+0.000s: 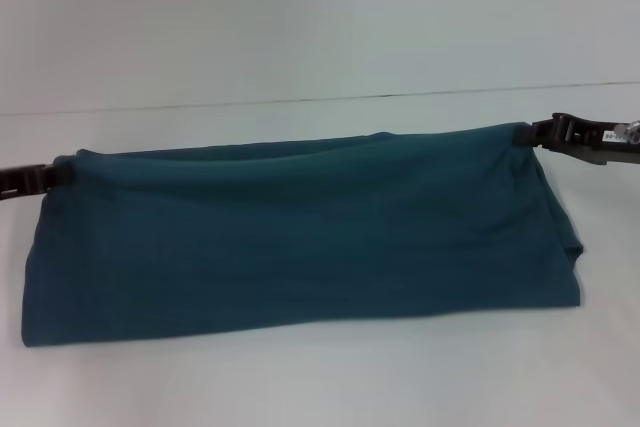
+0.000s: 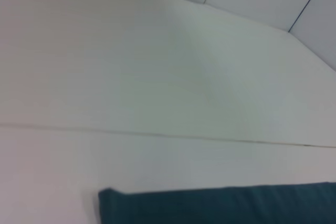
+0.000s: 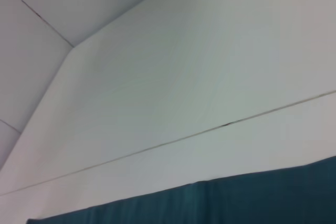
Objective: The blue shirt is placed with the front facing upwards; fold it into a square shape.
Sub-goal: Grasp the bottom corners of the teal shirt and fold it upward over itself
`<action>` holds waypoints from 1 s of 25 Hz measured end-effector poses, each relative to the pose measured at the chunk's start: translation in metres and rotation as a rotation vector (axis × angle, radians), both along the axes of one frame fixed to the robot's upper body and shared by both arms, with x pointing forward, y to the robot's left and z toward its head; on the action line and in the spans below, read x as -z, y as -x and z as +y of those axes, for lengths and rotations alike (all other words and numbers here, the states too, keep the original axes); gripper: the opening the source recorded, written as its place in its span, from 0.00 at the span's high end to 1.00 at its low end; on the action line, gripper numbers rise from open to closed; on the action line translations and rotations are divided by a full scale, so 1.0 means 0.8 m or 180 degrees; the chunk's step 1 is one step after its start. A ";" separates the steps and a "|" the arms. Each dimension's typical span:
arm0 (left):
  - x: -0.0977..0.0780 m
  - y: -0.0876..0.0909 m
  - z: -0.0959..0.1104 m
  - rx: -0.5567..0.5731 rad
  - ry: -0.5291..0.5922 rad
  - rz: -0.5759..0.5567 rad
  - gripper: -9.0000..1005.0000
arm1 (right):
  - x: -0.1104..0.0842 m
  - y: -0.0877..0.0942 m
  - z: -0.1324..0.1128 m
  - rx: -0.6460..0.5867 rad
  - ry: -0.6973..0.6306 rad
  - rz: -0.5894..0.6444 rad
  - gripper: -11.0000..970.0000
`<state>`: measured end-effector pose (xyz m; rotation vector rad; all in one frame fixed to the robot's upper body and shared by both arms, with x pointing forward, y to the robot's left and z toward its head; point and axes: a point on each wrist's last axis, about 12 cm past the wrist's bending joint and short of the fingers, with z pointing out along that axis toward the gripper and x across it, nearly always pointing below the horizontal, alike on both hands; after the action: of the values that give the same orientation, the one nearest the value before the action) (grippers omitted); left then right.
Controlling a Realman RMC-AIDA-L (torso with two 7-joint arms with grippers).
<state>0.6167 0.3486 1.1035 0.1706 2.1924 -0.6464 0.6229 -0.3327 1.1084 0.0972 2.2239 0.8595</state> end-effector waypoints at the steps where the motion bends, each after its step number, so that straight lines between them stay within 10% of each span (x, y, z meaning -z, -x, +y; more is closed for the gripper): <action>1: -0.001 -0.002 -0.002 0.0008 -0.0015 -0.0014 0.96 | 0.001 -0.001 0.001 0.0020 0.0016 -0.0003 0.95; 25: -0.011 -0.048 -0.027 -0.0172 -0.0478 -0.0350 0.96 | -0.002 -0.036 0.026 0.0316 0.0269 -0.0204 0.94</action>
<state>0.6551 0.3267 1.1120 0.2191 2.1315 -0.4323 0.6514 -0.3116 1.1102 0.1369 2.1731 0.7044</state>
